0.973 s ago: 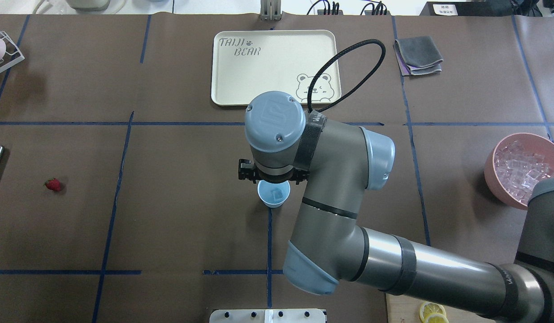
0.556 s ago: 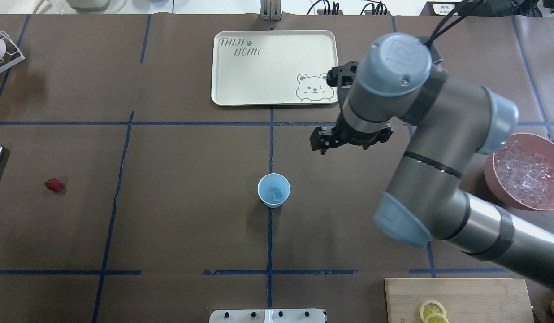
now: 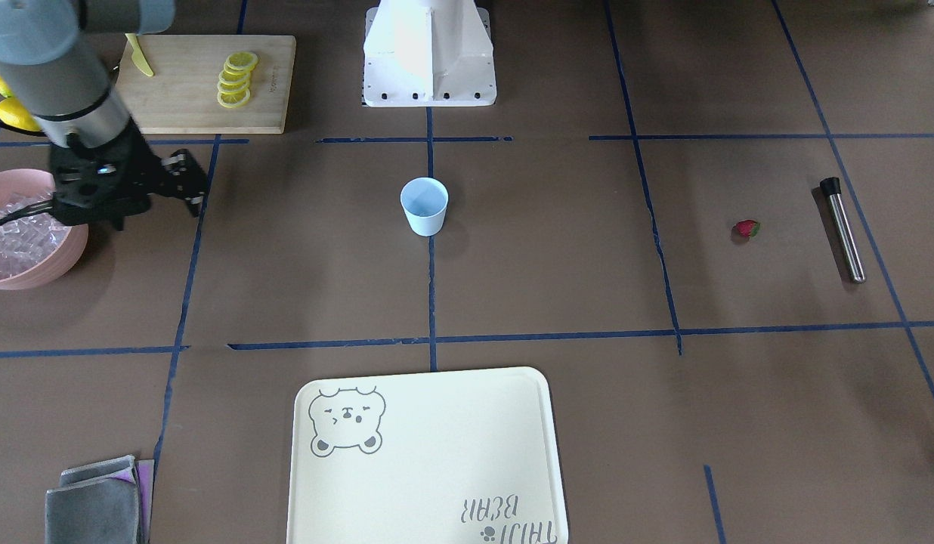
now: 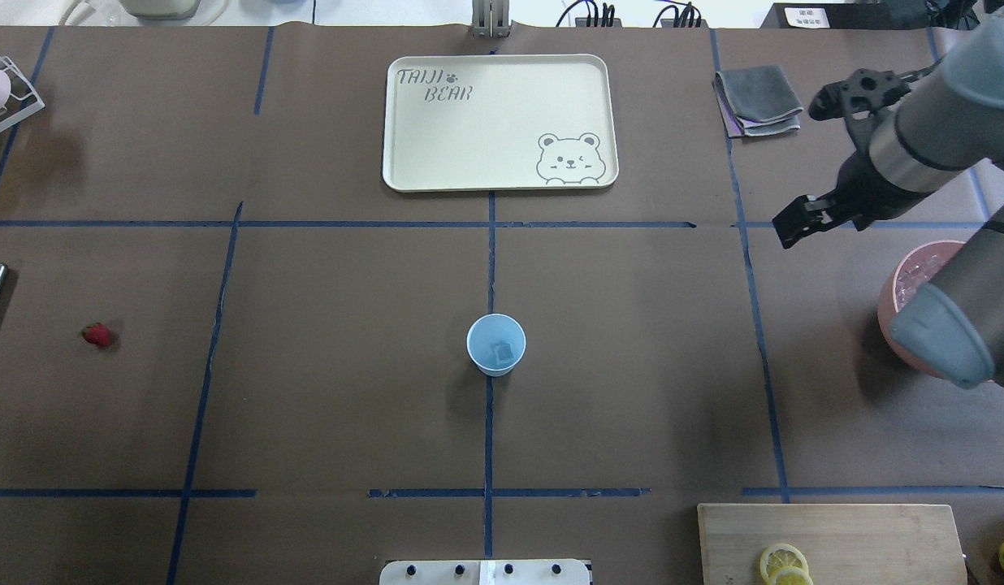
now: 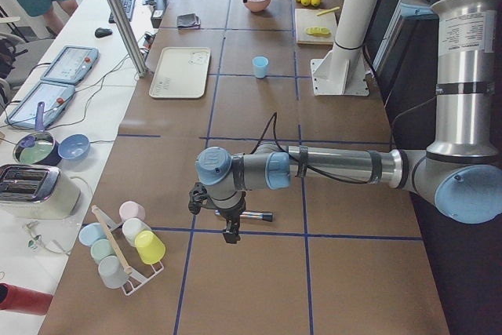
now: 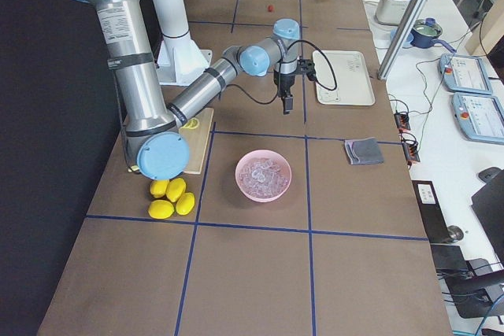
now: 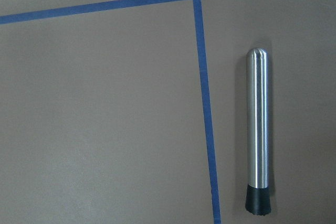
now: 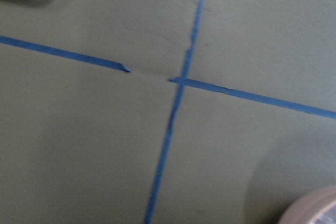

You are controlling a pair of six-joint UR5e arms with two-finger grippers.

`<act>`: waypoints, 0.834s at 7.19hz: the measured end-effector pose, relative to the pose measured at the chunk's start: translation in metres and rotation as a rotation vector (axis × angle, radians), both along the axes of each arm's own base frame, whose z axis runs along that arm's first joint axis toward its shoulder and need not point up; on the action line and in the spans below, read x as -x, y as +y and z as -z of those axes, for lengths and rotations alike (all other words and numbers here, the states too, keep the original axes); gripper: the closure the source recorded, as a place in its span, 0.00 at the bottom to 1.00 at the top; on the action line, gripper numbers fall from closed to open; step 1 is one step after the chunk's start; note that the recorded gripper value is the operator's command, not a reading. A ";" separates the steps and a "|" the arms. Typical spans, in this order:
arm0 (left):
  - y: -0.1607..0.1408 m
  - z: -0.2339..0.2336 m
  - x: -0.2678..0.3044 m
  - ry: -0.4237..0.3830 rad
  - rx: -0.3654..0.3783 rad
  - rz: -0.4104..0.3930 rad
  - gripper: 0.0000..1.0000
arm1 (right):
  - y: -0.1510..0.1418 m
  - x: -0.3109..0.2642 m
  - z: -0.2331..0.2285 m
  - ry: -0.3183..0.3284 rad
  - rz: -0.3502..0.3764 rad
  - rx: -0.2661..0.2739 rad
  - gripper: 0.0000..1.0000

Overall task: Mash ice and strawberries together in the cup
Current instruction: 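Open the right gripper over the cup, then move back to the bowl, then grasp another ice cube from the pink bowl with the right gripper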

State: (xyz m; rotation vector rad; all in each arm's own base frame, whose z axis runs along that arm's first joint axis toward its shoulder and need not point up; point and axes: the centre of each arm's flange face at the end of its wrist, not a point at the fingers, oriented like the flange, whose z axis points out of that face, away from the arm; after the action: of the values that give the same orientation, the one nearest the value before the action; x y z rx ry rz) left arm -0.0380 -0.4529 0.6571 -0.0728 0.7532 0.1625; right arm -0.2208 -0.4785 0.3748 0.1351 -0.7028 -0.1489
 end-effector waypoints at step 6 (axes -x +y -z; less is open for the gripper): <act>0.000 0.003 0.000 0.001 -0.007 0.000 0.00 | 0.081 -0.108 -0.191 -0.137 -0.466 0.306 0.20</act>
State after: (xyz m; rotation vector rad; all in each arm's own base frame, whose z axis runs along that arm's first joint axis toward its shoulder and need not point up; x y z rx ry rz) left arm -0.0379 -0.4534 0.6542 -0.0661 0.7536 0.1656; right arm -0.1128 -0.3975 0.5660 0.0128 -0.8038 0.4163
